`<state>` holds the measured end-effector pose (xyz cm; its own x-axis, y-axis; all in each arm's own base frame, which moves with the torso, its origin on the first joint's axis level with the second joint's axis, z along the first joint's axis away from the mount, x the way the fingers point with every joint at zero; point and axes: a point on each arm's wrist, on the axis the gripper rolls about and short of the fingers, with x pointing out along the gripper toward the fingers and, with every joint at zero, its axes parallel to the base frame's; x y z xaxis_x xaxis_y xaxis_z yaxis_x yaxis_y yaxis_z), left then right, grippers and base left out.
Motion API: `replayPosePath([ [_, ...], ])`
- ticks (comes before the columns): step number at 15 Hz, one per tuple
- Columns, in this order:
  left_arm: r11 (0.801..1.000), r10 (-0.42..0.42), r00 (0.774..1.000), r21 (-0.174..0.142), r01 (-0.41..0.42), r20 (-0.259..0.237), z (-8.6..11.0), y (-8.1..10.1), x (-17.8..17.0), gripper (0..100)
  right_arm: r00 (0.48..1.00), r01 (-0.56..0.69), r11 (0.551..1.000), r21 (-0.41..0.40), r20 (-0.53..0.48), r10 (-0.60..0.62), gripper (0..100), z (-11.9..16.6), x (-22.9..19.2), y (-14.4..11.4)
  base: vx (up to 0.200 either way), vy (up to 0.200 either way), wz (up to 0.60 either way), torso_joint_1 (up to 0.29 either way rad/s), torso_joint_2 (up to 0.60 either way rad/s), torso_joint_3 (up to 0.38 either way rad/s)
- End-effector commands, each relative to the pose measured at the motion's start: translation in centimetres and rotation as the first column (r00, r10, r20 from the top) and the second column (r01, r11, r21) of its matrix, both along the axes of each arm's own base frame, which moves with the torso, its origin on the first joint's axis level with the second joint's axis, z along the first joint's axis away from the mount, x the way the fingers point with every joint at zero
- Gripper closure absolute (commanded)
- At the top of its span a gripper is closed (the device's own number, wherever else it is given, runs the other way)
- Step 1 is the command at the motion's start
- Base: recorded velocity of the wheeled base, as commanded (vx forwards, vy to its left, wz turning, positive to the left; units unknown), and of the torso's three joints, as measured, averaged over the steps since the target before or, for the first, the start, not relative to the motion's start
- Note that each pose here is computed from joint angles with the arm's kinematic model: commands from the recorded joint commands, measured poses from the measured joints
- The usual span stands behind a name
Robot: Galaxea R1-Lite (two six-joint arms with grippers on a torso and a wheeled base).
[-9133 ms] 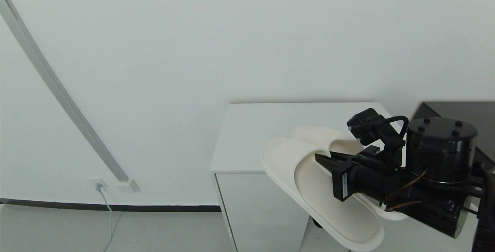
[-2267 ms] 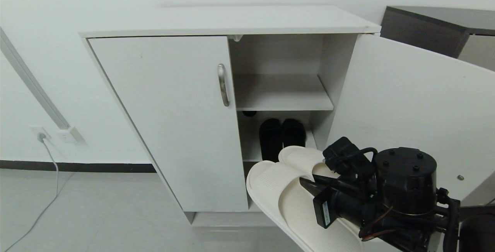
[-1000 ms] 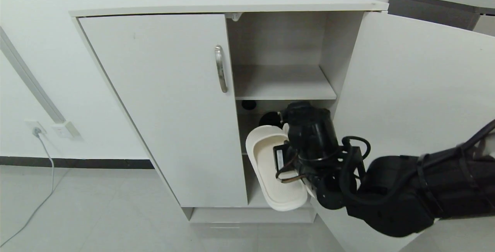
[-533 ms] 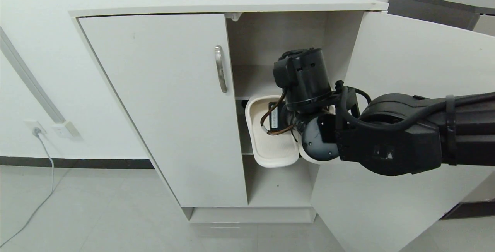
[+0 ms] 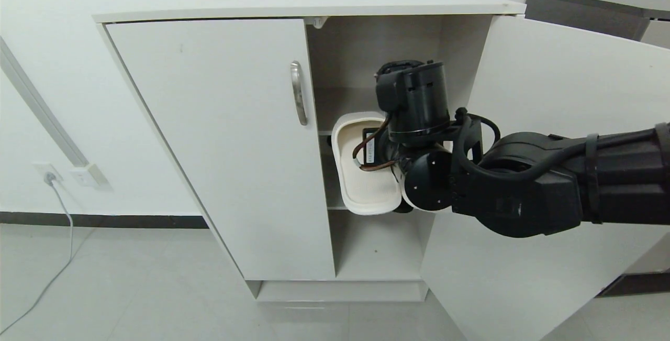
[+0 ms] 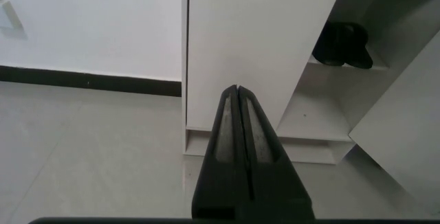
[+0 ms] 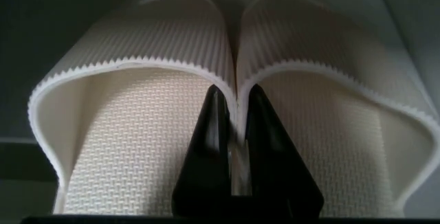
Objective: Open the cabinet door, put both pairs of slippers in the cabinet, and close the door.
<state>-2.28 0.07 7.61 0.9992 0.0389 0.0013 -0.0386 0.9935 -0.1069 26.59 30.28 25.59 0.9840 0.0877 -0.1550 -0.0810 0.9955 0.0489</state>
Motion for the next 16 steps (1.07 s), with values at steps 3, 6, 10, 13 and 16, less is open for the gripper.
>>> replayPosePath([
  [3, 1.000, -0.002, 1.000, 0.001, 0.002, 0.000, 0.0, 0.0, 0.0, 100, 1.000, 0.006, 1.000, -0.004, -0.001, -0.006, 100, -0.3, 0.2, -0.1, 0.200, 0.000, 0.00, -0.001, 0.00, 0.004],
  [6, 1.000, -0.002, 1.000, 0.001, 0.002, 0.000, 0.0, 0.0, 0.0, 100, 1.000, 0.012, 1.000, -0.004, -0.002, -0.012, 100, -0.3, 0.4, -0.3, 0.200, 0.000, 0.00, 0.001, 0.01, 0.002],
  [10, 1.000, -0.001, 1.000, 0.001, 0.001, 0.000, 0.0, 0.0, 0.0, 100, 1.000, 0.026, 0.999, -0.021, -0.015, -0.026, 100, -1.2, 1.2, -0.3, 0.150, 0.000, 0.00, 0.001, 0.00, 0.003],
  [13, 1.000, -0.002, 1.000, 0.000, 0.002, 0.000, 0.0, 0.0, 0.0, 100, 0.999, 0.036, 0.999, -0.035, -0.029, -0.037, 100, -2.7, 2.4, 0.1, 0.000, 0.000, 0.00, 0.000, 0.00, 0.000],
  [16, 1.000, -0.002, 1.000, 0.000, 0.002, 0.000, 0.0, 0.0, 0.0, 100, 0.999, 0.036, 0.999, -0.037, -0.002, -0.036, 100, -3.0, 3.3, 0.1, 0.000, 0.000, 0.00, 0.000, 0.00, 0.000],
])
